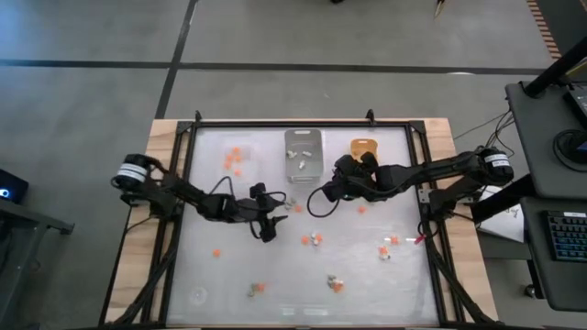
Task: Sort Halloween decoration
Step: Put the cream white skull toy into the yellow bin
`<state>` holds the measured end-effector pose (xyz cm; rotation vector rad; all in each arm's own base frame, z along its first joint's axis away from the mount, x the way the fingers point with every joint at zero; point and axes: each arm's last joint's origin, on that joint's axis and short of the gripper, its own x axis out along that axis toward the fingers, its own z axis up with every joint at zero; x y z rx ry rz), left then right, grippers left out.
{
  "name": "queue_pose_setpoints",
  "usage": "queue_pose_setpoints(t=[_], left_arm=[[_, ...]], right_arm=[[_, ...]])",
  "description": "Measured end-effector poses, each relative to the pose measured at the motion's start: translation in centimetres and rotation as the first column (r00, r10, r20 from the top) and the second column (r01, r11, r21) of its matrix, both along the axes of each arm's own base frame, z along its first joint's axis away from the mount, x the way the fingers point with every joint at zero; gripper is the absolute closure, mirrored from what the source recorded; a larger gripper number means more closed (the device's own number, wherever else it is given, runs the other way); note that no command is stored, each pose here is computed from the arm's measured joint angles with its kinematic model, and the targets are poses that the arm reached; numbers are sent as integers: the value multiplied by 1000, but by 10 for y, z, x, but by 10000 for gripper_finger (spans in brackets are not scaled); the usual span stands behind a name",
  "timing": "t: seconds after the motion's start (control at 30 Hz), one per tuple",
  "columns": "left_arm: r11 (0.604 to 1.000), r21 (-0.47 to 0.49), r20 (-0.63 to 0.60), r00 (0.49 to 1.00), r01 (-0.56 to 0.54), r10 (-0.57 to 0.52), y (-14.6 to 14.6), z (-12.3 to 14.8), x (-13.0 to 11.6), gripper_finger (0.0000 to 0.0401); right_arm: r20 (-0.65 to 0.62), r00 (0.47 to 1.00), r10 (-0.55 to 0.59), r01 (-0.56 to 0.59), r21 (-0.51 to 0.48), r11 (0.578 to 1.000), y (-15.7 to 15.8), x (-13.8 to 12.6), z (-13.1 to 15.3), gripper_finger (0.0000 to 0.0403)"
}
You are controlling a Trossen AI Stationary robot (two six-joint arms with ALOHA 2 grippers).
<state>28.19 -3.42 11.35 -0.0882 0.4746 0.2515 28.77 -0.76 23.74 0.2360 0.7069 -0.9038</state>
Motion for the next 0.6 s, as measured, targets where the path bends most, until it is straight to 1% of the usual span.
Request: queue_pose_setpoints(t=[0.17,0.33,0.53,0.6], left_arm=[[998,31,-28,998,-47,48,0,-12,11,197],[988,85,-44,990,-129,133,2,-19,12,197],[987,81,-47,989,-139,143,3,-21,10,197],[989,80,-52,990,-126,131,2,-24,10,197]], right_arm=[[-1,1000,0,0,1,1000,0,0,0,275],[-1,1000,1,-1,1,1000,0,0,-1,273],[3,1000,1,-1,3,1000,0,0,-1,277],[6,1000,1,-1,3,1000,0,1,-1,277]])
